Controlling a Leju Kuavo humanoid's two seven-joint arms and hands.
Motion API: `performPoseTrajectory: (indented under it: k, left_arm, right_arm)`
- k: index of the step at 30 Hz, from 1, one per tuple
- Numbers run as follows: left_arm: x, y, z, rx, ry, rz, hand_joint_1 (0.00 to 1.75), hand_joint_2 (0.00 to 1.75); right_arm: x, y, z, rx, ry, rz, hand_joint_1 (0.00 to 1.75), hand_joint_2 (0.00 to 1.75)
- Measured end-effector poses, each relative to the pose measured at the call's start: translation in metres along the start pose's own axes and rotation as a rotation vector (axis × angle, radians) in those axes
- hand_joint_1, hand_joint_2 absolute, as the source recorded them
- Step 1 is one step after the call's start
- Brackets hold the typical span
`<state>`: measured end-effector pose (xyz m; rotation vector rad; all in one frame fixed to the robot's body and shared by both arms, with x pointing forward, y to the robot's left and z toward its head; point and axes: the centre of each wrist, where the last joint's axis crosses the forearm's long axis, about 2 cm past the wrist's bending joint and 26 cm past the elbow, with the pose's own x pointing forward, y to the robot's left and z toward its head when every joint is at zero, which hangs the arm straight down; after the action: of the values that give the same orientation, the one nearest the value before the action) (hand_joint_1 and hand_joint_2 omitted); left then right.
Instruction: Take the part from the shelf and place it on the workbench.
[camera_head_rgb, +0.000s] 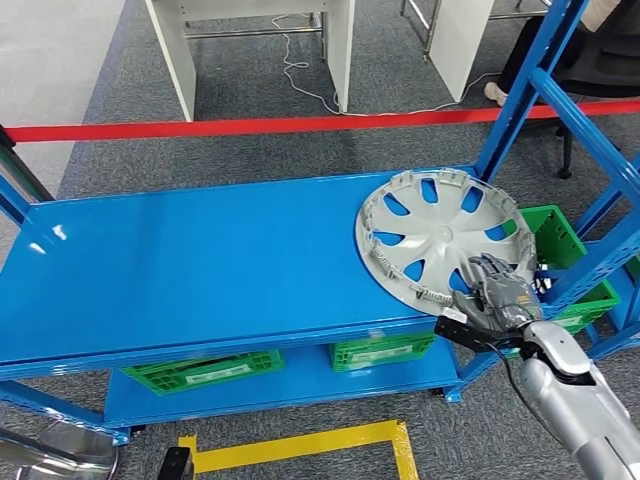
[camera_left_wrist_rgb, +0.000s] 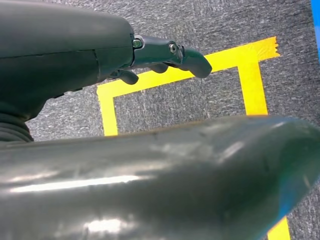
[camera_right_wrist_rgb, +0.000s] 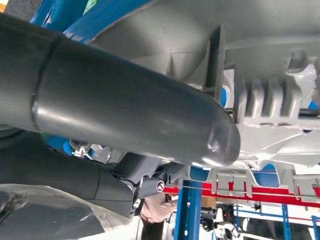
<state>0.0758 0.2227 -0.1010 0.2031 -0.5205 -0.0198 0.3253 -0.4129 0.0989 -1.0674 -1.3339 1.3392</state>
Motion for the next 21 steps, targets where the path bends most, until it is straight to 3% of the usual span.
performPoseTrajectory:
  k: [11,21]
  left_arm:
    - [0.002,-0.001,0.000,-0.021,0.001,-0.023,0.00,0.00]
    - [0.003,-0.005,0.000,-0.041,-0.005,-0.041,0.00,0.00]
  right_arm:
    - [0.000,-0.010,-0.011,0.026,-0.037,0.054,0.00,0.00]
    - [0.007,-0.016,-0.017,-0.008,-0.072,-0.012,0.00,0.00]
